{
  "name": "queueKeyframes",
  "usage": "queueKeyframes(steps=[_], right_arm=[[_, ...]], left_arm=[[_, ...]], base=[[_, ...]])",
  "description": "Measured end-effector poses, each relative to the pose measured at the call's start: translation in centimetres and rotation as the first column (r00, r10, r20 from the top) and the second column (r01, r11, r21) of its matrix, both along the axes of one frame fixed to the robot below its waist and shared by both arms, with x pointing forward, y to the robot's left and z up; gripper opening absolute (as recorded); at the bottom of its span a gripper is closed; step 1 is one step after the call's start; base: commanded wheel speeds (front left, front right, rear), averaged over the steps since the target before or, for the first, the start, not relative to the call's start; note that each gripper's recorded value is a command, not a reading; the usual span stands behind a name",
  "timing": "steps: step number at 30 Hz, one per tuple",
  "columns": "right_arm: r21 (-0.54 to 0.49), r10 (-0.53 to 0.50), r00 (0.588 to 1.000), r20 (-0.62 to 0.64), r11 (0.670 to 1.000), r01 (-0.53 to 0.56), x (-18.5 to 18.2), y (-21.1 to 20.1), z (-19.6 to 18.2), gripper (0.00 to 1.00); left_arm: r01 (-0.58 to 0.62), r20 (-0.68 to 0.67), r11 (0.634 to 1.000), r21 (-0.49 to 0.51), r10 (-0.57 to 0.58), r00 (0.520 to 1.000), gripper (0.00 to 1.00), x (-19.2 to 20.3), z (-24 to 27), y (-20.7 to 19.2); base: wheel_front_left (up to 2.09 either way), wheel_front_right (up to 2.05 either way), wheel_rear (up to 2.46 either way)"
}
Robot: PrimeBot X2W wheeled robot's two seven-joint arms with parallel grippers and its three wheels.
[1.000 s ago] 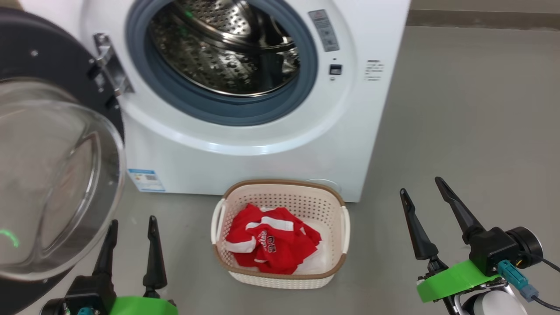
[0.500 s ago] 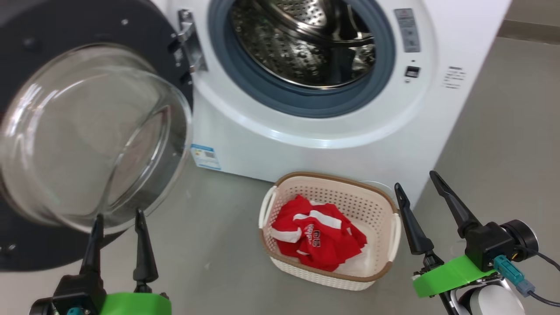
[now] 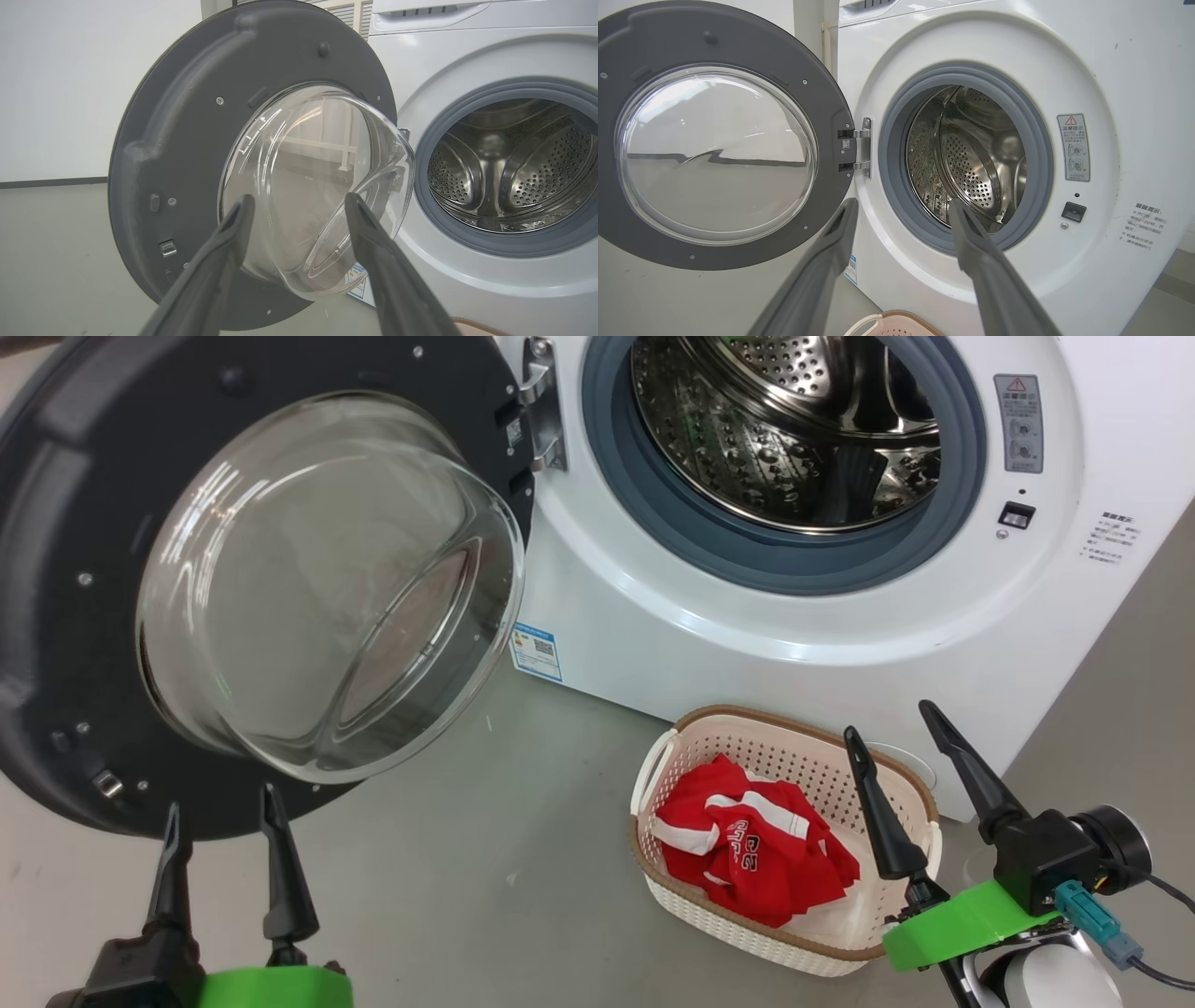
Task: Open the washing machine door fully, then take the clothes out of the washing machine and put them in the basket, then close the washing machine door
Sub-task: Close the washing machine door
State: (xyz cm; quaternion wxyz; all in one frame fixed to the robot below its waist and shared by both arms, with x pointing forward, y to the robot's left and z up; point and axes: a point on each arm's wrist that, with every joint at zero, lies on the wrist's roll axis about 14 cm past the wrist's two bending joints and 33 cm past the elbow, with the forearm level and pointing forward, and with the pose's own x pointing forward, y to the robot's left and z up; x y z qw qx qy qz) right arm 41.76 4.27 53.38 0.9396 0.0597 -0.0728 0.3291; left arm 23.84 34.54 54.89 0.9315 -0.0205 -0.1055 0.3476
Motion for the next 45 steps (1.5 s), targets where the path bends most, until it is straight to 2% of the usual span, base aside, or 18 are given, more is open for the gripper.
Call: queueKeyframes(steps=[4, 5, 6, 7, 15, 23, 28, 33, 34, 36, 39, 40, 42, 43, 44, 45], right_arm=[[0.0, 0.009, 1.0, 0.003, 1.0, -0.009, -0.1, 0.3, 0.1, 1.0], [-0.001, 0.008, 1.0, 0.002, 1.0, -0.008, -0.1, 0.3, 0.1, 1.0], [-0.002, 0.007, 1.0, 0.002, 1.0, -0.007, -0.1, 0.2, 0.1, 1.0], [-0.006, 0.004, 1.0, 0.004, 1.0, -0.004, -0.1, 0.2, 0.0, 1.0], [-0.013, -0.019, 1.0, -0.001, 1.0, 0.019, 0.2, -0.7, -0.3, 1.0], [-0.033, -0.039, 0.999, -0.012, 0.999, 0.038, 0.4, -1.4, -1.1, 1.0], [-0.048, -0.05, 0.999, -0.013, 0.998, 0.05, 0.5, -1.9, -1.5, 1.0], [-0.055, -0.063, 0.998, -0.016, 0.997, 0.062, 0.5, -2.4, -1.7, 1.0], [-0.058, -0.065, 0.998, -0.015, 0.996, 0.064, 0.5, -2.5, -1.7, 1.0], [-0.061, -0.066, 0.998, -0.015, 0.996, 0.065, 0.4, -2.6, -1.8, 1.0], [-0.069, -0.076, 0.997, -0.015, 0.995, 0.074, 0.5, -3.0, -1.9, 1.0], [-0.071, -0.083, 0.996, -0.016, 0.994, 0.082, 0.5, -3.3, -2.0, 1.0], [-0.074, -0.089, 0.996, -0.017, 0.993, 0.087, 0.5, -3.6, -2.1, 1.0], [-0.076, -0.091, 0.996, -0.017, 0.993, 0.089, 0.5, -3.7, -2.2, 1.0], [-0.076, -0.091, 0.996, -0.017, 0.993, 0.089, 0.5, -3.7, -2.2, 1.0], [-0.079, -0.093, 0.995, -0.019, 0.993, 0.091, 0.5, -3.8, -2.3, 1.0]], left_arm=[[-0.019, 0.01, 1.0, 0.003, 0.019, 1.0, 1.0, -0.5, 0.3, 0.3], [-0.019, 0.012, 1.0, 0.004, 0.019, 1.0, 0.61, -0.5, 0.4, 0.2], [-0.018, 0.017, 1.0, 0.007, 0.018, 1.0, 0.09, -0.5, 0.6, 0.2], [-0.017, 0.025, 1.0, 0.011, 0.016, 1.0, 0.0, -0.5, 0.9, 0.2], [-0.068, 0.149, 0.997, 0.045, 0.061, 0.987, 0.0, -1.0, 4.8, 2.0], [-0.139, 0.388, 0.984, 0.108, 0.087, 0.918, 0.0, -0.8, 13.2, 6.6], [-0.181, 0.471, 0.982, 0.058, 0.133, 0.872, 0.0, -0.7, 15.6, 10.5], [-0.17, 0.491, 0.981, -0.096, 0.195, 0.849, 0.0, 0.5, 15.3, 13.9], [-0.15, 0.493, 0.972, -0.178, 0.221, 0.842, 0.0, 0.8, 14.6, 14.7], [-0.109, 0.505, 0.933, -0.344, 0.282, 0.816, 0.0, 1.2, 13.3, 16.4], [-0.081, 0.49, 0.864, -0.497, 0.357, 0.795, 0.0, 1.2, 12.0, 18.7], [-0.034, 0.478, 0.805, -0.592, 0.385, 0.789, 0.0, 1.6, 11.2, 19.7], [0.012, 0.445, 0.743, -0.67, 0.388, 0.807, 0.0, 2.4, 10.0, 20.1], [0.022, 0.42, 0.722, -0.692, 0.377, 0.825, 0.0, 2.8, 9.4, 20.2], [0.022, 0.42, 0.722, -0.692, 0.377, 0.825, 0.0, 2.8, 9.4, 20.2], [0.031, 0.394, 0.699, -0.715, 0.365, 0.844, 0.0, 3.1, 8.7, 20.3]], base=[[0.0, 0.0, 0.0], [0.0, 0.0, 0.0], [0.0, 0.0, 0.0], [0.0, 0.0, 0.0], [0.0, 0.0, 0.0], [0.0, 0.0, 0.0], [0.0, 0.0, 0.0], [0.0, 0.0, 0.0], [0.0, 0.0, 0.0], [0.0, 0.0, 0.0], [0.0, 0.0, 0.0], [0.0, 0.0, 0.0], [0.0, 0.0, 0.0], [0.0, 0.0, 0.0], [0.0, 0.0, 0.0], [0.0, 0.0, 0.0]])
